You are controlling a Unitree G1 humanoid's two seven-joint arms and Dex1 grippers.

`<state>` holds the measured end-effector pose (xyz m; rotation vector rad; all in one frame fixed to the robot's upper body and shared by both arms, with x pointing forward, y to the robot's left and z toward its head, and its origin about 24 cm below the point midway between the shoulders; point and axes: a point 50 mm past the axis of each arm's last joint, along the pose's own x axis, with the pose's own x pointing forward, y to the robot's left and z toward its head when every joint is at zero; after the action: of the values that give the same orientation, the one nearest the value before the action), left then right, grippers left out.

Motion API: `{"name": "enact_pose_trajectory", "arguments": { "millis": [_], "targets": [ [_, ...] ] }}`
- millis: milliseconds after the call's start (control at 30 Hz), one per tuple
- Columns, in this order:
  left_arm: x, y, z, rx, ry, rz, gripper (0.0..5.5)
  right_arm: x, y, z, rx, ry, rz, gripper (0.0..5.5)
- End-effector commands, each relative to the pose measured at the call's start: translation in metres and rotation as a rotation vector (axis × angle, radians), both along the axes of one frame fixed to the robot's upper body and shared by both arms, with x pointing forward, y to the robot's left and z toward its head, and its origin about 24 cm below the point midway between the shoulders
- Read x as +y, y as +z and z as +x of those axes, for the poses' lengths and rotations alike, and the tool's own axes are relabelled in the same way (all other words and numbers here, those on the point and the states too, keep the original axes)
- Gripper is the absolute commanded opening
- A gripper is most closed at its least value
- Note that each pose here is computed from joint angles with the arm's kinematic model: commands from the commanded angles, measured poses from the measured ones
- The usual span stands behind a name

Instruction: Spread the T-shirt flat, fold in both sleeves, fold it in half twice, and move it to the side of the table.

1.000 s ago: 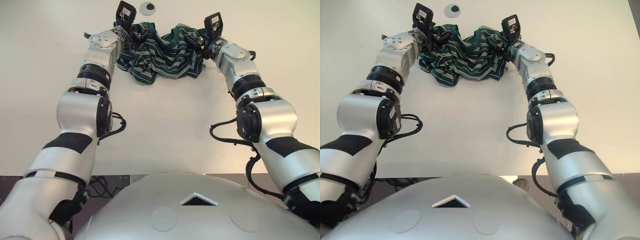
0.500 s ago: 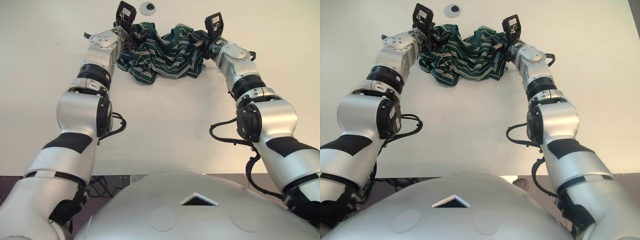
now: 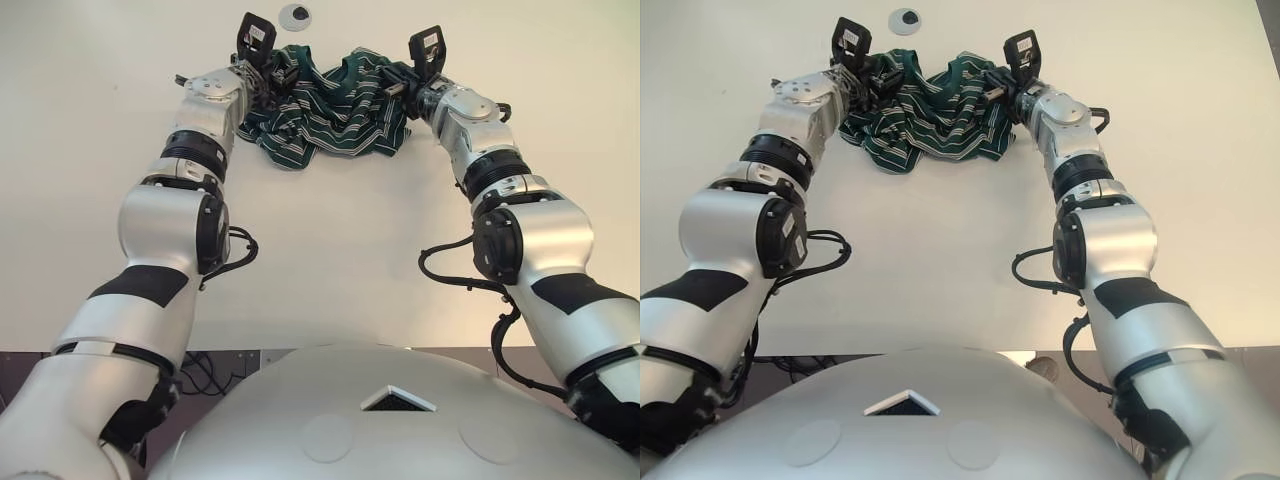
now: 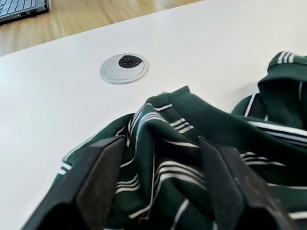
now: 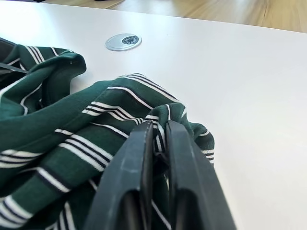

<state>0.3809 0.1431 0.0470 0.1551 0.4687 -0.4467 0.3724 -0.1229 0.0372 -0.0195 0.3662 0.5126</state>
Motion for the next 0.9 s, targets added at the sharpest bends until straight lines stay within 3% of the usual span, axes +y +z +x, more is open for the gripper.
{"name": "enact_pose_trajectory", "arguments": {
  "millis": [33,500,733,900],
  "targets": [
    [-0.002,0.004,0.002,0.013,0.011,-0.024,2.2,0.013,0.006,0.003,-0.005,0.02,0.008,0.0],
    [0.002,0.005,0.002,0.003,0.019,-0.054,0.06,0.014,0.005,0.002,-0.001,0.018,0.018,0.0],
    [0.004,0.01,0.005,-0.018,0.035,-0.085,0.02,0.012,0.013,0.006,-0.038,0.017,0.022,0.0],
    [0.01,0.036,0.015,-0.116,0.014,-0.149,0.02,0.006,0.043,0.018,-0.157,0.023,0.078,0.0]
  ]
}}
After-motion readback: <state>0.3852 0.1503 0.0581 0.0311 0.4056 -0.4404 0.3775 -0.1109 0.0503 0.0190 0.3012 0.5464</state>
